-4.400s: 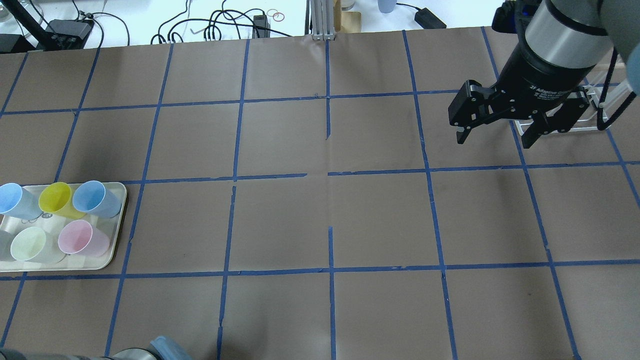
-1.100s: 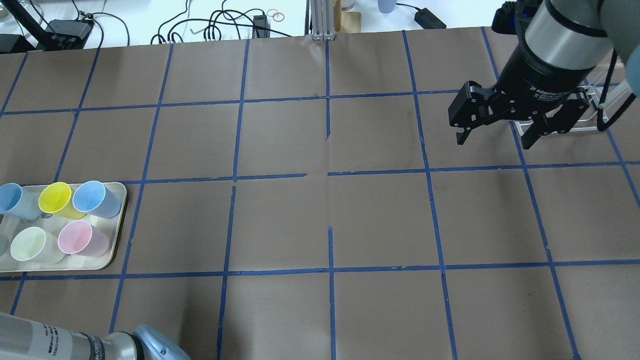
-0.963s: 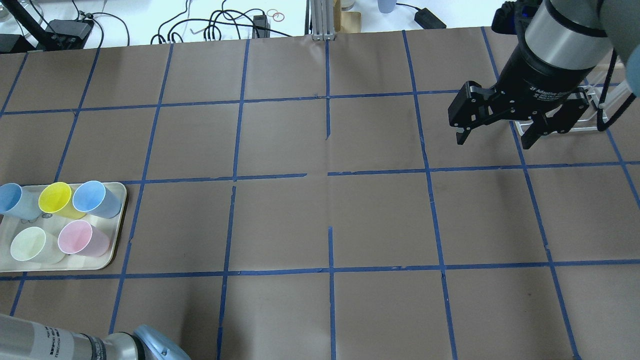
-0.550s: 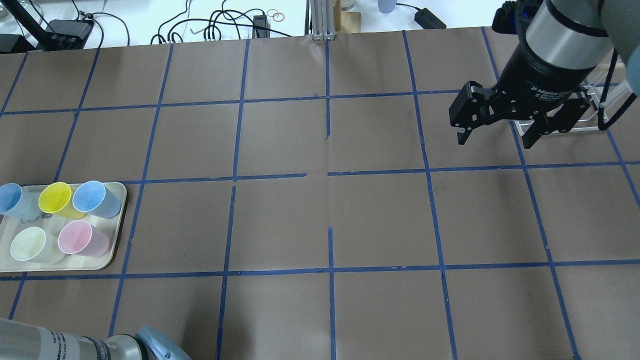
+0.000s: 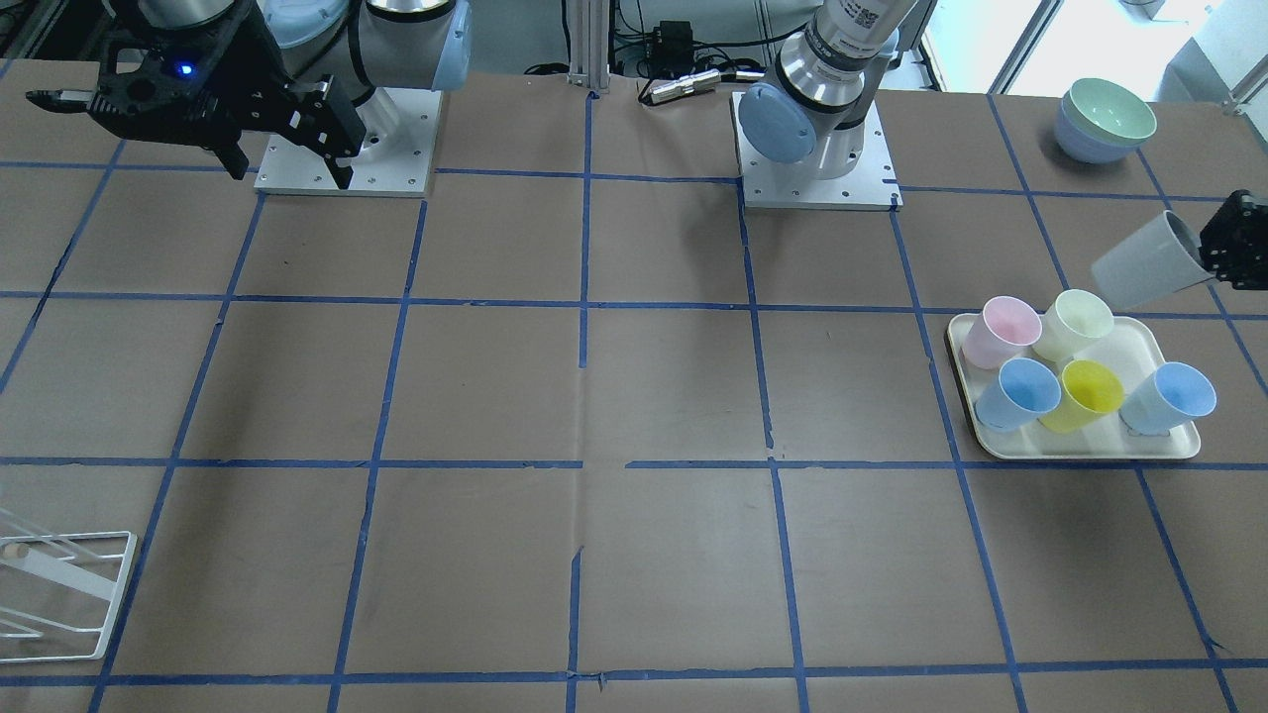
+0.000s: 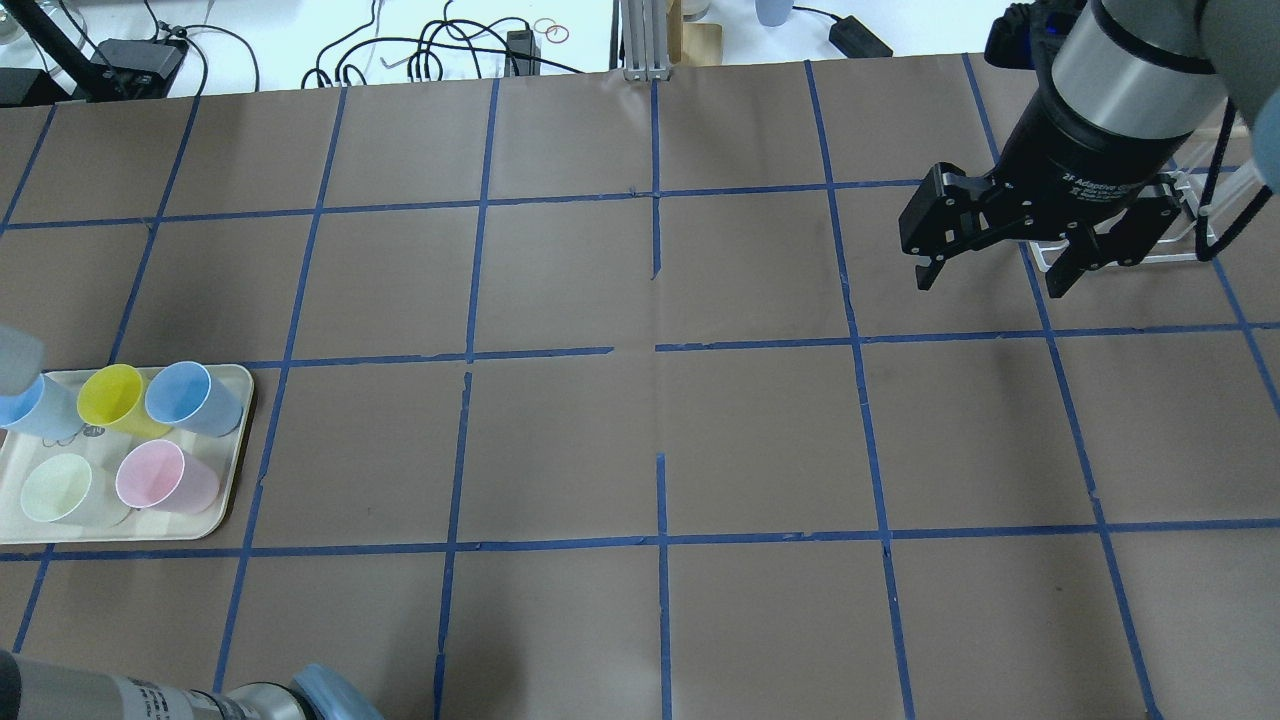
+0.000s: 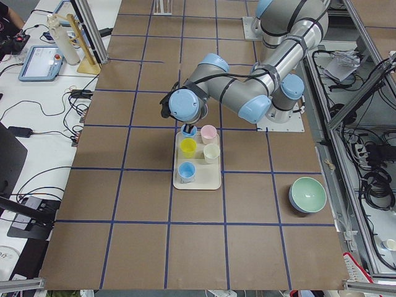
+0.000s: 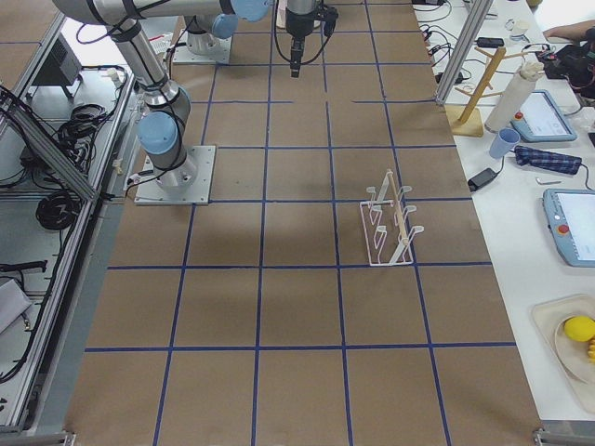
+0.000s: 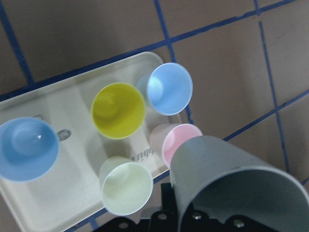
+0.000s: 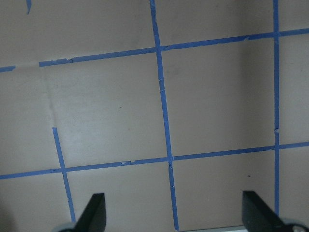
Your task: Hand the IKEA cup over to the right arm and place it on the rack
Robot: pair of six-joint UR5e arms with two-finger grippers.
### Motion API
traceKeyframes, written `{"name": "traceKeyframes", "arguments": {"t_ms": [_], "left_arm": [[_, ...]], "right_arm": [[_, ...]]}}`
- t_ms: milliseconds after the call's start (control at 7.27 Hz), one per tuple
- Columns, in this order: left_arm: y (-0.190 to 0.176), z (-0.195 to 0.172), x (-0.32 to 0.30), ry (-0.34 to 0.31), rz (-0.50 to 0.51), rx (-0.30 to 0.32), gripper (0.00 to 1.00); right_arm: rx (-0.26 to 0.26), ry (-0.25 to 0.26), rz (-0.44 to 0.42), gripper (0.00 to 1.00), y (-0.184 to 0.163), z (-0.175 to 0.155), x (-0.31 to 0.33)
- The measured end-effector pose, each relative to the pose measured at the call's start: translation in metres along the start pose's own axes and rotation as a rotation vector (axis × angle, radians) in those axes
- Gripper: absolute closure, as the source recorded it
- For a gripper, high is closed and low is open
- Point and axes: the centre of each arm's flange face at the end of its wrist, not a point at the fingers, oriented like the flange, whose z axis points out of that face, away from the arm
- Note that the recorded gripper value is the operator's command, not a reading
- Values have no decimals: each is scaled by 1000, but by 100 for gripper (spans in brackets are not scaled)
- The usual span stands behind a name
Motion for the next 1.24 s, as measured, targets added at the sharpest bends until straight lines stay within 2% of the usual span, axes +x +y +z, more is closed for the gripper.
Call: {"name": "traceKeyframes", "arguments": {"t_ms": [138,275,550,825,962,1238], "left_arm": [[-24,21,22,88,-3,28,100],[-45,42,44,180,-29,54,100],[-86,82,92,374,-165,94,100],[-119,121,141,547,-336,78,100],[-130,134,164,630,-411,67,100],[-155,162,218,758,-478,65,100]], "right_arm": [[-8,-98,22,0,-5,0,2],[-16,-281,79,0,-14,-3,11],[-31,-639,176,0,-27,-14,20],[-46,-978,208,0,-32,-26,4],[-53,-1108,207,0,-33,-23,-2],[-38,-1306,182,0,-34,-5,-7]]}}
